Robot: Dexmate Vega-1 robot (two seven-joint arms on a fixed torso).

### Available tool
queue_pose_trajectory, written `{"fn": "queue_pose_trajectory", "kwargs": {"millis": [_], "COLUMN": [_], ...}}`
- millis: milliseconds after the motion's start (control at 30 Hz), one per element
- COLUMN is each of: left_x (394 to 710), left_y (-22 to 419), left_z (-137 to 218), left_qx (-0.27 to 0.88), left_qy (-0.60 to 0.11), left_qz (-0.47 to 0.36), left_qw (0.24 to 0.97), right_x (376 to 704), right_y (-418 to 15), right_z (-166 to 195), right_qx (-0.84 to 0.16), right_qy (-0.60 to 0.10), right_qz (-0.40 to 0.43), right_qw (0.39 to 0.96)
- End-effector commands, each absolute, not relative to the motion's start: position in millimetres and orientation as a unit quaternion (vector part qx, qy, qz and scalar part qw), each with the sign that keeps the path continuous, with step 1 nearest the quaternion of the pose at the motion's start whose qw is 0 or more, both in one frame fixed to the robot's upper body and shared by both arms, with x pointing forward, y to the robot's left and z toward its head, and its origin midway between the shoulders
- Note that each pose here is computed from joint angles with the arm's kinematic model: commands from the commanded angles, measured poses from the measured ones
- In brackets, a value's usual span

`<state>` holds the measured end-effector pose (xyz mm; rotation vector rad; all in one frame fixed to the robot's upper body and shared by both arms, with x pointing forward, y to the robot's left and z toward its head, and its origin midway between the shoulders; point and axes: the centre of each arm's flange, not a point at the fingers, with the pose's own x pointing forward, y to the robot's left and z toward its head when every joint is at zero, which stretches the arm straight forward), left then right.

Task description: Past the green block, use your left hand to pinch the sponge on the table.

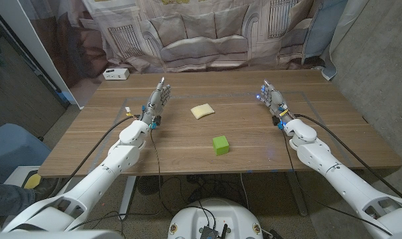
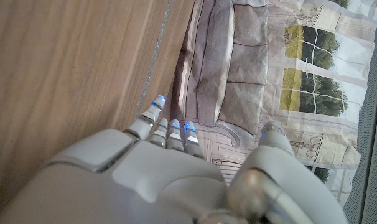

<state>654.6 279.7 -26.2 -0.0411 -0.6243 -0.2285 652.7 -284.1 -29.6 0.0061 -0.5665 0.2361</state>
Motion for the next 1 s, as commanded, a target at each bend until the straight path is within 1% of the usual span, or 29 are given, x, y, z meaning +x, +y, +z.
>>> {"fn": "queue_pose_trajectory", "kwargs": {"millis": [33, 400, 567, 733, 1000], "left_x": [638, 632, 629, 622, 604], "left_y": [268, 266, 269, 272, 269], "left_z": [-14, -1, 5, 9, 11], "left_qx": [0.063, 0.072, 0.093, 0.123, 0.121], "left_qy": [-0.334, -0.426, -0.437, -0.43, -0.442], "left_qz": [-0.081, -0.107, -0.125, -0.118, -0.11], "left_qw": [0.937, 0.896, 0.886, 0.886, 0.882], "right_x": [649, 633, 629, 625, 626], "right_y": [-273, -273, -276, -283, -294], "right_z": [-36, -39, -35, -31, -32], "right_qx": [-0.014, -0.008, -0.008, -0.016, -0.007], "right_qy": [-0.265, -0.276, -0.281, -0.278, -0.278], "right_qz": [0.138, 0.131, 0.129, 0.129, 0.141], "right_qw": [0.954, 0.952, 0.951, 0.952, 0.95]}}
